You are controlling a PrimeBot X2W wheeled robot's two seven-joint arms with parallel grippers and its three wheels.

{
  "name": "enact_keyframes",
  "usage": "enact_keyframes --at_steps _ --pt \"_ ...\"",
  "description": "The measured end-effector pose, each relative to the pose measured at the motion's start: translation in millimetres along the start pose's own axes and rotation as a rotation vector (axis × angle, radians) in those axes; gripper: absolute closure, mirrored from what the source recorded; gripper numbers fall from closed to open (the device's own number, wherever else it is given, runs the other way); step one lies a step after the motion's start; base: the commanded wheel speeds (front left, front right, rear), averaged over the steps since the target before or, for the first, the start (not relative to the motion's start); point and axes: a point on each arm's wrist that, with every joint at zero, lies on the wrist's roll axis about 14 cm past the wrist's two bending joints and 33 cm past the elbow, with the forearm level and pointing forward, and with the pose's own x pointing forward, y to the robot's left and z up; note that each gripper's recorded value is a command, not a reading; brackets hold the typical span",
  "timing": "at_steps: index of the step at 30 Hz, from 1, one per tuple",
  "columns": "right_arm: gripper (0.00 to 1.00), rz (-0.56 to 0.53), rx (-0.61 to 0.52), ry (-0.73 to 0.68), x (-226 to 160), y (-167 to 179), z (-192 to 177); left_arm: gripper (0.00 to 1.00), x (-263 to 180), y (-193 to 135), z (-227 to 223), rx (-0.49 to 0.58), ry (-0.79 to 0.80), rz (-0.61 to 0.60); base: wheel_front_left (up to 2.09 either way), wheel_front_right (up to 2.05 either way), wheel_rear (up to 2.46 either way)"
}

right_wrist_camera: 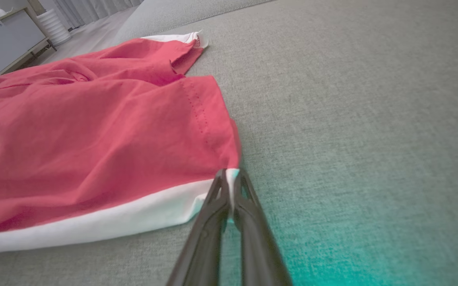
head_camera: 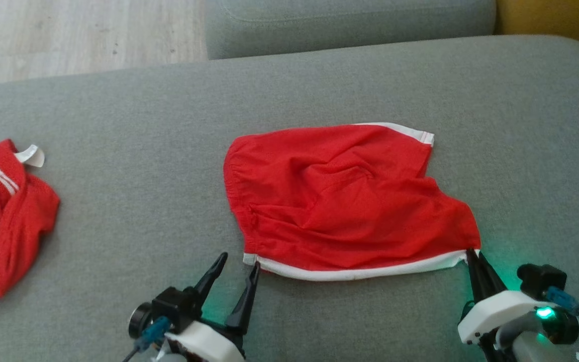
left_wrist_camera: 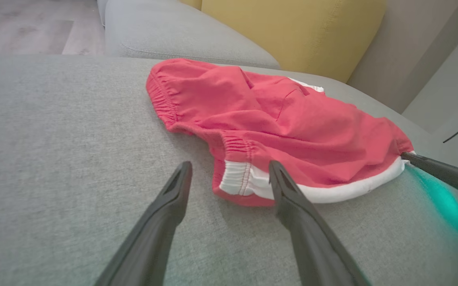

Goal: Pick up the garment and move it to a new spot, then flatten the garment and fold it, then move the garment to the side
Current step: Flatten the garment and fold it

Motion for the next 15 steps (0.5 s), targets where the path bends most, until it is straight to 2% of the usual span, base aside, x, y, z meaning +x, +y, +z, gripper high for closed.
enact_keyframes --at_steps 11,15 --pt "1.00 -0.025 0.007 0.001 2 -9 0 0.00 18 -6 -7 -0.018 0.054 -0.073 0.00 0.00 0.00" --pt "1.00 -0.028 0.008 -0.007 4 -10 3 0.00 23 -17 -11 -0.043 0.073 -0.114 0.00 0.00 0.00"
